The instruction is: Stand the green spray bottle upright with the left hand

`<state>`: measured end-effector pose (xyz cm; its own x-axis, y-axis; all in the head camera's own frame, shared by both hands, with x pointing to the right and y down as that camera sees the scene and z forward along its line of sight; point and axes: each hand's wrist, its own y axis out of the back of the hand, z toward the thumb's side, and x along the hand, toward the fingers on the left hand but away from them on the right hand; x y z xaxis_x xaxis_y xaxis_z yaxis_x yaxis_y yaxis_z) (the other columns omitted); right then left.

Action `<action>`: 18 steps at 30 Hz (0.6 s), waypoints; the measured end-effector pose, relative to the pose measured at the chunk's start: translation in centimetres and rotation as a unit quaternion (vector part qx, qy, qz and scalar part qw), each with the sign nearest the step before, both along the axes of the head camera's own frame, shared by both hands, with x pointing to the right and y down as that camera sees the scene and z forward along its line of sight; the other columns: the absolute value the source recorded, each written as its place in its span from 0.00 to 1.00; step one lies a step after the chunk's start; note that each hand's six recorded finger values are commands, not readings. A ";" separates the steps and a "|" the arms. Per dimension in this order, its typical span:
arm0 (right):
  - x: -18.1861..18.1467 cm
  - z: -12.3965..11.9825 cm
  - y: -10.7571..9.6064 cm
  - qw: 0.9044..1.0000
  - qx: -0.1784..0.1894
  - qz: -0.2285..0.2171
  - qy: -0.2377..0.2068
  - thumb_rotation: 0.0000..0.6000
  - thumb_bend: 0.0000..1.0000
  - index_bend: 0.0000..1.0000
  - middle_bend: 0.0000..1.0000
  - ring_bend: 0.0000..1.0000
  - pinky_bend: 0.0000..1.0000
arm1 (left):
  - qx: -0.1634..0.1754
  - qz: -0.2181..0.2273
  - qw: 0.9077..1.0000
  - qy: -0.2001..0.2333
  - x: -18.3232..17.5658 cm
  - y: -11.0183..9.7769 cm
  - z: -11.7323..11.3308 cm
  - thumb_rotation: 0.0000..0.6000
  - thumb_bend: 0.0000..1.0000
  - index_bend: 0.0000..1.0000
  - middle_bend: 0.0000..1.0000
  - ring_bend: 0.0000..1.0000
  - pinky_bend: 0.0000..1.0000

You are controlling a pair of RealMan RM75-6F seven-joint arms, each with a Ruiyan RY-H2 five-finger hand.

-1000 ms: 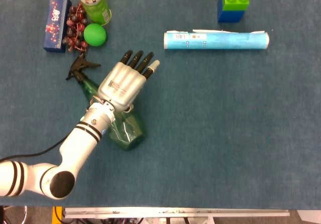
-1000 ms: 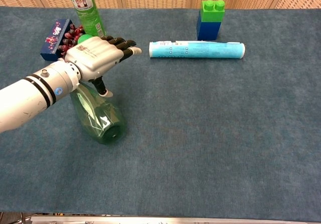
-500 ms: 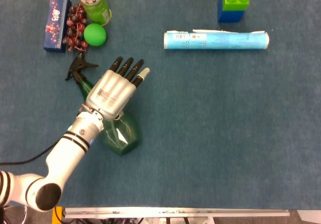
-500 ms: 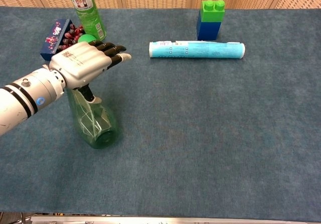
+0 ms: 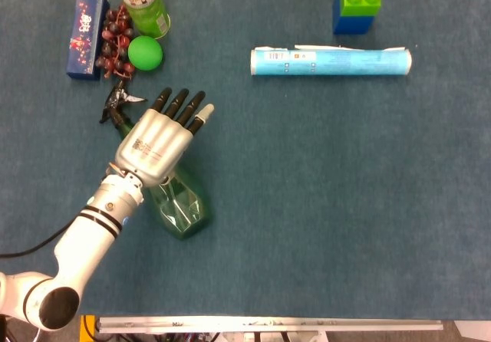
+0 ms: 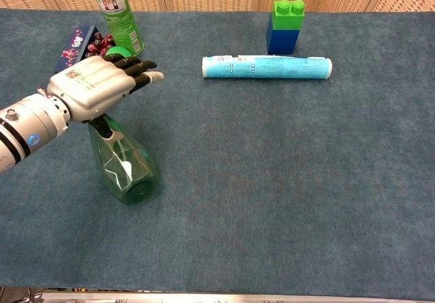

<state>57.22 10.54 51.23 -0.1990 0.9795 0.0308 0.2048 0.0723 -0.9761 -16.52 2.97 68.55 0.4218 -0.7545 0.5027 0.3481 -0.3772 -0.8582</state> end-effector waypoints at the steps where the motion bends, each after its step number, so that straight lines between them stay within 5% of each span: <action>1: 0.0 0.0 0.0 1.000 0.000 0.000 0.000 1.00 0.10 0.48 0.34 0.26 0.36 | 0.001 -0.002 1.000 0.001 -0.1 -0.1 0.0 1.00 0.03 0.00 0.00 0.00 0.09; 18: 0.0 0.2 -0.1 1.000 -0.004 -0.001 0.000 1.00 0.10 0.48 0.34 0.26 0.36 | 0.034 -0.080 0.996 0.024 -3.3 -3.9 -0.2 1.00 0.03 0.00 0.00 0.00 0.09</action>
